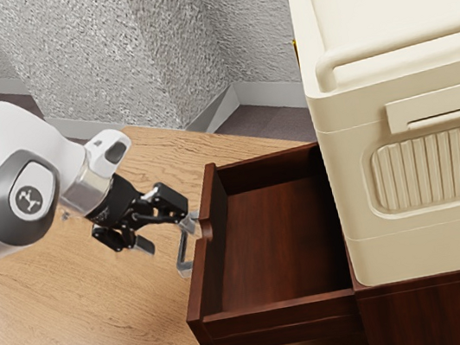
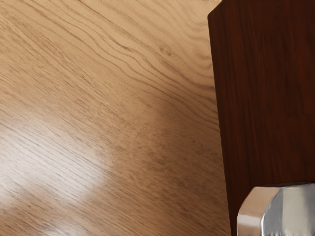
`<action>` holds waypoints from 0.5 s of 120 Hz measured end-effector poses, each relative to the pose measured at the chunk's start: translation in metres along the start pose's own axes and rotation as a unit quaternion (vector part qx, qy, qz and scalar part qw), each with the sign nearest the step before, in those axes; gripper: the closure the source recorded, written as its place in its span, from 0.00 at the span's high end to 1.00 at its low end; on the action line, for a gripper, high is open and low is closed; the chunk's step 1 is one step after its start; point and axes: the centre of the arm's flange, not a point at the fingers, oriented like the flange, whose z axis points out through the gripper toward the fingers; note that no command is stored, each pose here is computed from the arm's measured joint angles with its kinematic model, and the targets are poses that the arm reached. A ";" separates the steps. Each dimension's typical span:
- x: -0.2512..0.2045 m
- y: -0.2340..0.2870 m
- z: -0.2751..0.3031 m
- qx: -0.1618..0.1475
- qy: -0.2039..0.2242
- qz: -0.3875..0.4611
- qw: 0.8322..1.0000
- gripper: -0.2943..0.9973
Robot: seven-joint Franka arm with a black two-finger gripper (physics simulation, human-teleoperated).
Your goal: Pull the drawer handle with one arm to open the drawer
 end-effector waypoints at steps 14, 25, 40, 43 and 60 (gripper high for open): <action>-0.001 0.012 -0.015 -0.019 0.011 0.020 1.000 0.77; -0.001 0.019 -0.039 -0.033 0.024 0.043 0.998 0.77; -0.009 0.027 -0.071 -0.010 0.036 0.090 0.995 0.77; -0.011 0.029 -0.078 0.001 0.037 0.103 0.994 0.77; -0.022 0.029 -0.102 0.056 0.030 0.172 0.983 0.77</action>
